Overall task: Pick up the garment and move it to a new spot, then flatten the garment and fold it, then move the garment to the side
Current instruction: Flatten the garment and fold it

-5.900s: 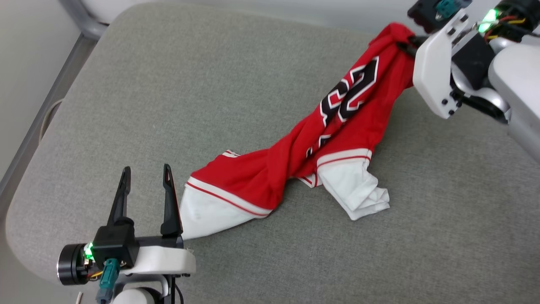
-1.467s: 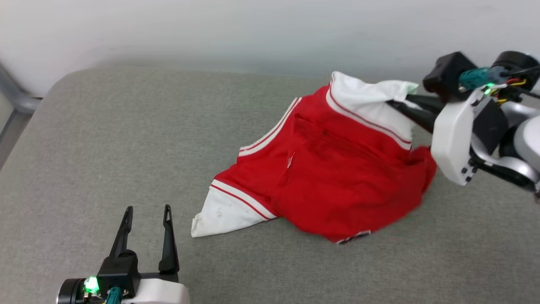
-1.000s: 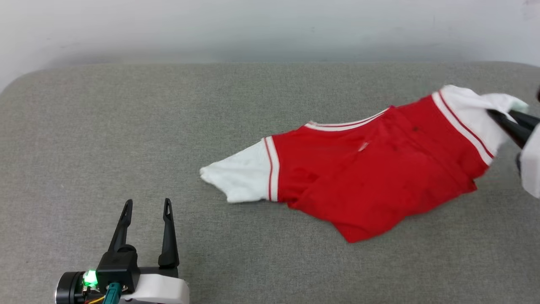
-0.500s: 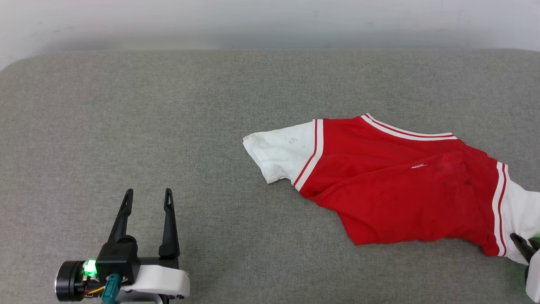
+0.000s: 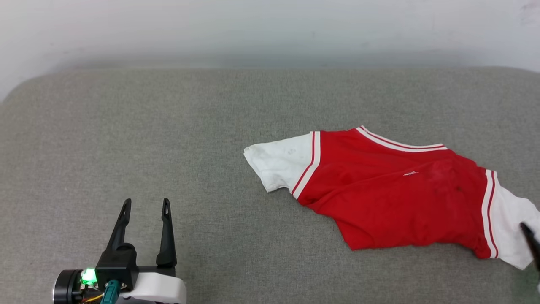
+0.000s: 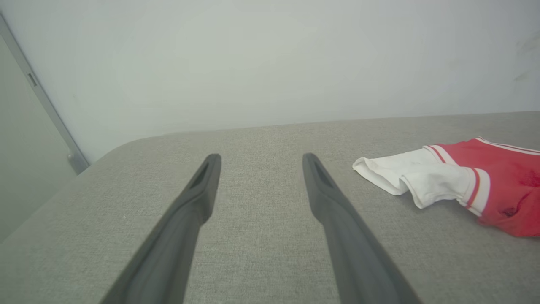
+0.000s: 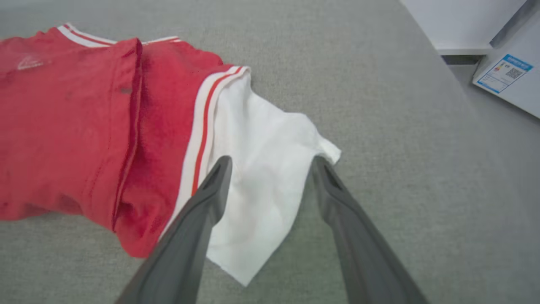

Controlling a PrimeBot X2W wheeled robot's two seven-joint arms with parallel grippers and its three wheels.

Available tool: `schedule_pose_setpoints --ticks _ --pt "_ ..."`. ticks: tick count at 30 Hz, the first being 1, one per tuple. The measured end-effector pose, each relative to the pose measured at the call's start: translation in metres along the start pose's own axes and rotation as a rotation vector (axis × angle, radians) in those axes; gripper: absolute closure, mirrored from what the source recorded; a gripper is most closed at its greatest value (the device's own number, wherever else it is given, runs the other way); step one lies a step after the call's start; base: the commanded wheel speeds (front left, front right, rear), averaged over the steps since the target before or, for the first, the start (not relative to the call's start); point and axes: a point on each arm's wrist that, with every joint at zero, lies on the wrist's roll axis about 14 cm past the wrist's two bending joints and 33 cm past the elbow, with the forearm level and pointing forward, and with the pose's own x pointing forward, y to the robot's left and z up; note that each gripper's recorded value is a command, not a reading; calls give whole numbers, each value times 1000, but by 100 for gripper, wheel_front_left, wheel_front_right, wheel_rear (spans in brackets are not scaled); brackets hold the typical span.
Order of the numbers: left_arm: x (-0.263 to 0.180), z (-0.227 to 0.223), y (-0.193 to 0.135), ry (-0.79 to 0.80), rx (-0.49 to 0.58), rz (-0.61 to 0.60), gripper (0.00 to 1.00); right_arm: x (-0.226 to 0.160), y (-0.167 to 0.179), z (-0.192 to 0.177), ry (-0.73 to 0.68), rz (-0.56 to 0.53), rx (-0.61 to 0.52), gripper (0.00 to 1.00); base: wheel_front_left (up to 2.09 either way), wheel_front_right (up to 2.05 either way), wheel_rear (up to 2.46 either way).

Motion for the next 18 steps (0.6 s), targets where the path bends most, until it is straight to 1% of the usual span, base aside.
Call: schedule_pose_setpoints --ticks 4,6,8,12,15,18 --pt "-5 8 2 -22 6 -1 0 -14 -20 42 -169 -52 -41 0 0 0 0" --pt "-7 11 1 -29 7 -6 0 -24 -29 71 -286 -86 -59 0 0 0 0" --pt "-8 15 0 -42 9 -15 0 -34 -27 97 -395 -101 -74 0 0 0 0" --pt "-4 25 1 -73 24 -50 0 -53 5 118 -544 -83 -82 0 0 0 0" --pt "7 41 0 -126 46 -94 0 -68 29 132 -623 -74 -80 0 0 0 0" --pt "20 55 -3 -170 38 -137 0 -80 51 134 -657 -60 -64 0 0 0 0"
